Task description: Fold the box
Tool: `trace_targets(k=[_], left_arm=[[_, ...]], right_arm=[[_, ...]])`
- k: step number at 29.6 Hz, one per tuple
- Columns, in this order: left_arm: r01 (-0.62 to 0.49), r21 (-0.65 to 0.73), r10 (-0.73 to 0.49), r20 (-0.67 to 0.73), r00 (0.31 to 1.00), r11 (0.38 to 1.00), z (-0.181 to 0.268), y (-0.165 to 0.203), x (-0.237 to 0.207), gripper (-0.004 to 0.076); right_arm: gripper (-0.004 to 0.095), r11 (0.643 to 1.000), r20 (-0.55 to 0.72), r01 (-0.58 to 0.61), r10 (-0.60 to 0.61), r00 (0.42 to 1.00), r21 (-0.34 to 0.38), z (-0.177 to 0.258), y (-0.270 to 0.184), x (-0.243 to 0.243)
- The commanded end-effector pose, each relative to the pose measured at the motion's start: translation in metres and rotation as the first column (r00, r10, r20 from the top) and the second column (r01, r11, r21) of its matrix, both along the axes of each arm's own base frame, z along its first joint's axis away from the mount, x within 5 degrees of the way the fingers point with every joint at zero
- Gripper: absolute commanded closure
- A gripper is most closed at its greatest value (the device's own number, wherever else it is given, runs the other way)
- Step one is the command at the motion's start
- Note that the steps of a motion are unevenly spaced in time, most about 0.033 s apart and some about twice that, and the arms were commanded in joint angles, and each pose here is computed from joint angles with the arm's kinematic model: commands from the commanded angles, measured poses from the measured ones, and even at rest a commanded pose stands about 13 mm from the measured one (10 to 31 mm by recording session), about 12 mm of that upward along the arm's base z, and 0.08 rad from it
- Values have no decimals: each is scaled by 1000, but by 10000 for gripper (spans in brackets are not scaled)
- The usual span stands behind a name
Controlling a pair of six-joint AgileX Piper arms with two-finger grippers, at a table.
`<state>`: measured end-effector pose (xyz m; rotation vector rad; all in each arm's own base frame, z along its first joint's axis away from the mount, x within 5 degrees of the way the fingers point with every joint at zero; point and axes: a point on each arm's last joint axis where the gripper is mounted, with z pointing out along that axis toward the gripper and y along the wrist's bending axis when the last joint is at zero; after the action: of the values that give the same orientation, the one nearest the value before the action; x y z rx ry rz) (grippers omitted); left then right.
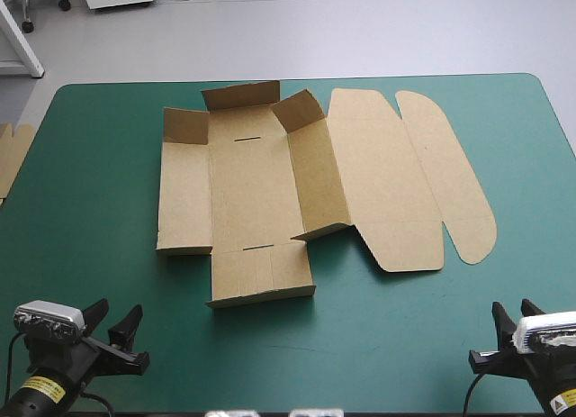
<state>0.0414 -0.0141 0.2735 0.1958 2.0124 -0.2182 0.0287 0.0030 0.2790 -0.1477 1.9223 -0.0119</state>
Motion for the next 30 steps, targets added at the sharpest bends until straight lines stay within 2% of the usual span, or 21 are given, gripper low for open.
trace_targets(k=[1,6,16,26,30], left_arm=[[1,-37,2,83,997,999,19,-1,2,323],[4,-38,1,126,992,999,34,-1,2,323],[4,-23,-4,0,1000,1000,48,-9,36,323],[0,-29,-2,-58,998,1000,93,-21,94,323],[-1,-98,-9,-106,994,995,105,-30,121,323]], right_arm=[[517,1000,72,5,-6,997,8,13,0,4],[517,1000,48,3,-3,999,13,12,1,8],[498,999,25,-6,5,1000,39,24,3,19],[457,999,6,-7,7,1000,34,46,4,37],[457,999,14,2,-2,1000,47,49,4,50]])
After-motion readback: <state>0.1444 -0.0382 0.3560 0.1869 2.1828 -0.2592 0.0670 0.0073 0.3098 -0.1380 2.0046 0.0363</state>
